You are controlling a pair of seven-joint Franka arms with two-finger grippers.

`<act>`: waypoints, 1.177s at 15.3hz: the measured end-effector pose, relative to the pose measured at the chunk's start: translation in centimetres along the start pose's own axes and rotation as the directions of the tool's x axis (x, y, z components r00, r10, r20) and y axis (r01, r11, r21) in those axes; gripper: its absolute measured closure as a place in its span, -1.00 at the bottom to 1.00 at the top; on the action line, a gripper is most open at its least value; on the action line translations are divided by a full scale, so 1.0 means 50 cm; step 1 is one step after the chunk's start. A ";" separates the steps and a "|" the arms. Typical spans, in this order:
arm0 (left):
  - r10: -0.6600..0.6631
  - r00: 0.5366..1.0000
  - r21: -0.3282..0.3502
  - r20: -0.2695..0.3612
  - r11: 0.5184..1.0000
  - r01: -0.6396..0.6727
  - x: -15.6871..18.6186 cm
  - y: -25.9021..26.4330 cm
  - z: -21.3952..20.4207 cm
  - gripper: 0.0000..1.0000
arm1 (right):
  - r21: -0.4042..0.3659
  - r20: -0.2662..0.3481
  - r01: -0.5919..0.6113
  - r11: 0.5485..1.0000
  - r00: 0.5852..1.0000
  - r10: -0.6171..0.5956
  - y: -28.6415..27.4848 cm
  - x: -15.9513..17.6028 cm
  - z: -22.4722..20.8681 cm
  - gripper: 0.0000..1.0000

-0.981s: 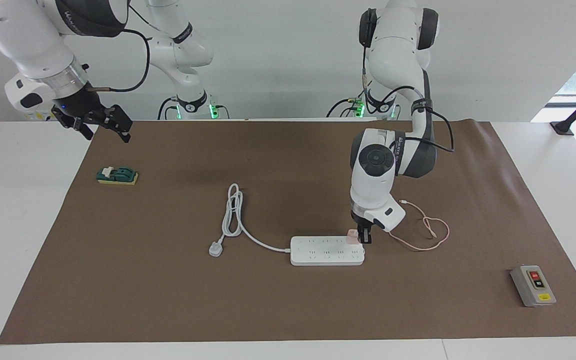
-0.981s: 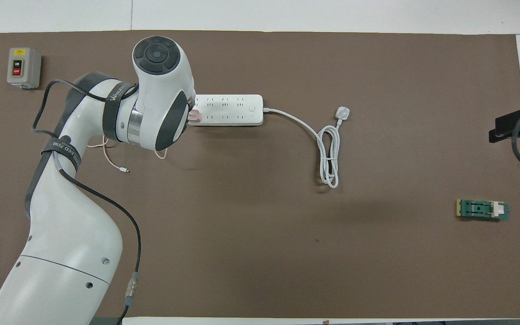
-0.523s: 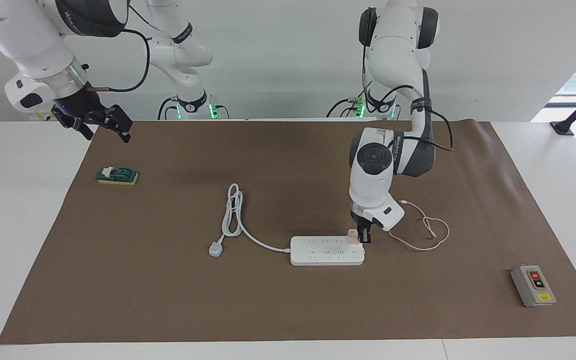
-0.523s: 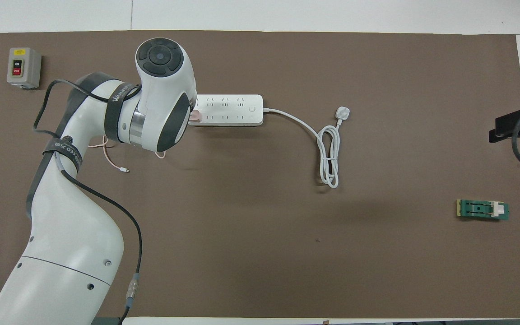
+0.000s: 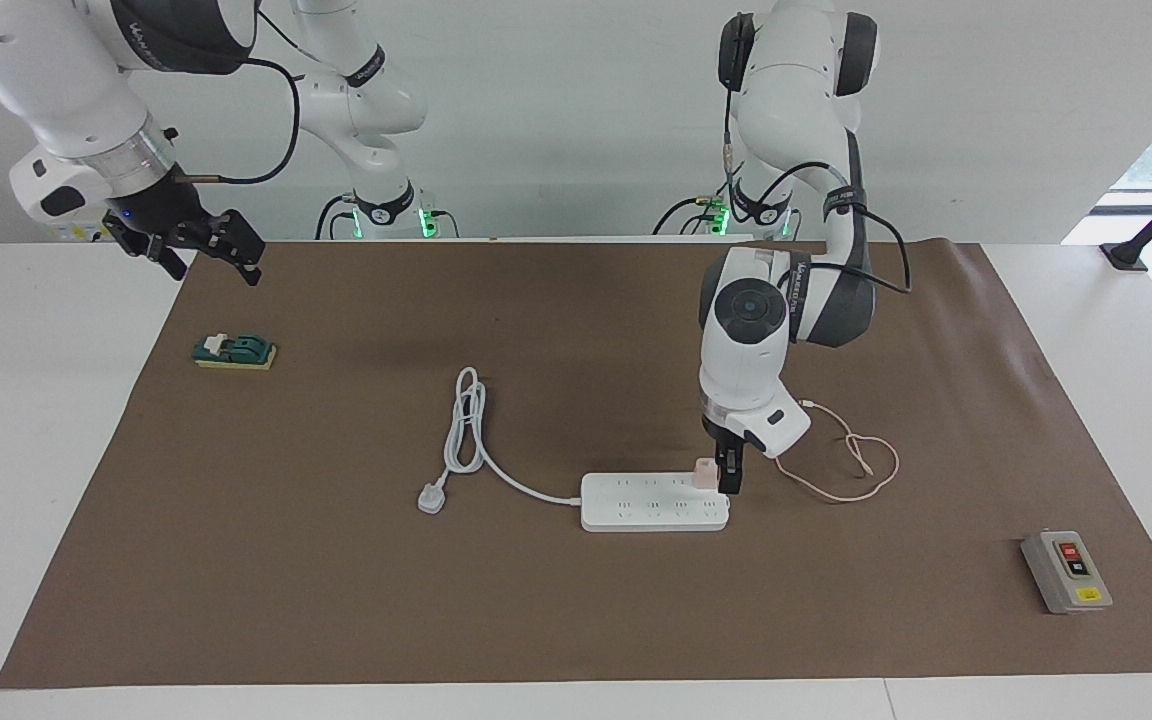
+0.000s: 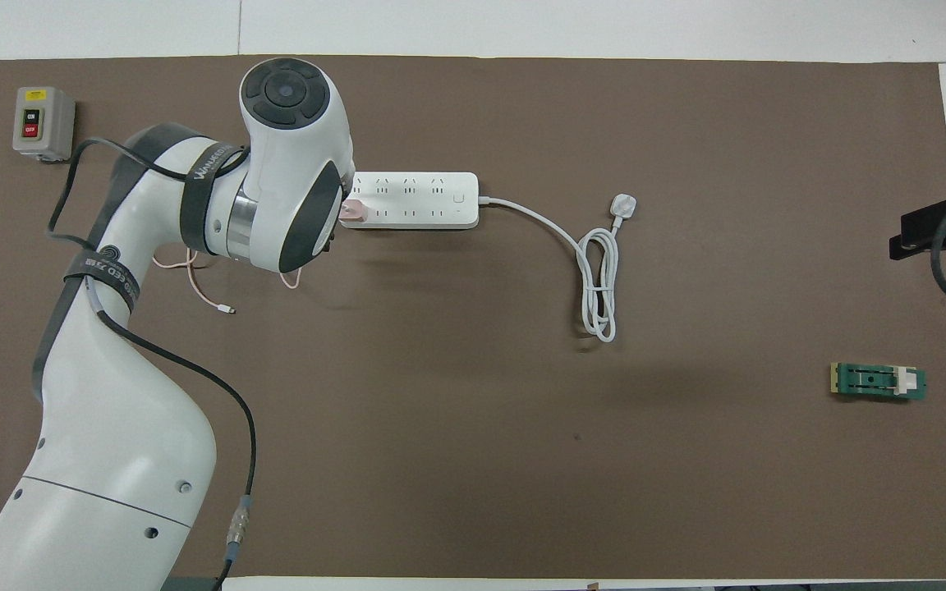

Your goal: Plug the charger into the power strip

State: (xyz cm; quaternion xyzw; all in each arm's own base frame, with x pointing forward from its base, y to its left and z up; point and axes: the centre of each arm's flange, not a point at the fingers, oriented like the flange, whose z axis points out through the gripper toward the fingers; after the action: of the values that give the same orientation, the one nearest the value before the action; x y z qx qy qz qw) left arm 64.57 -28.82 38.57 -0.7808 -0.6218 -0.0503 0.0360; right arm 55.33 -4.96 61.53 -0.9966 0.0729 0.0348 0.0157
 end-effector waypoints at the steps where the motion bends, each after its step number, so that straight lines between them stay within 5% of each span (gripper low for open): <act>1: 0.002 1.000 -0.015 0.006 1.000 -0.002 0.012 -0.001 -0.030 -1.00 | 0.000 0.000 0.000 1.000 1.000 0.000 0.000 0.000 0.000 -1.00; 6: 0.060 0.997 -0.060 0.046 0.997 -0.057 0.127 -0.023 -0.172 -1.00 | 0.000 0.000 0.000 1.000 1.000 0.000 0.000 0.000 0.000 -1.00; 12: 0.230 0.972 -0.064 0.057 0.972 -0.226 0.299 -0.052 -0.237 -1.00 | 0.000 0.000 0.000 1.000 1.000 0.000 0.000 0.000 0.000 -1.00; 18: 0.501 0.863 -0.061 0.063 0.865 -0.498 0.558 -0.122 -0.273 -1.00 | 0.000 0.000 0.000 1.000 1.000 0.000 0.000 0.000 0.000 -1.00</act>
State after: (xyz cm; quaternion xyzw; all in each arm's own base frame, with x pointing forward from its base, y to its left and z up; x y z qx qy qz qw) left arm 64.36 -2.11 55.52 -0.9170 -0.3982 -0.0227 0.0074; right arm 55.33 -4.96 61.53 -0.9966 0.0728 0.0348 0.0157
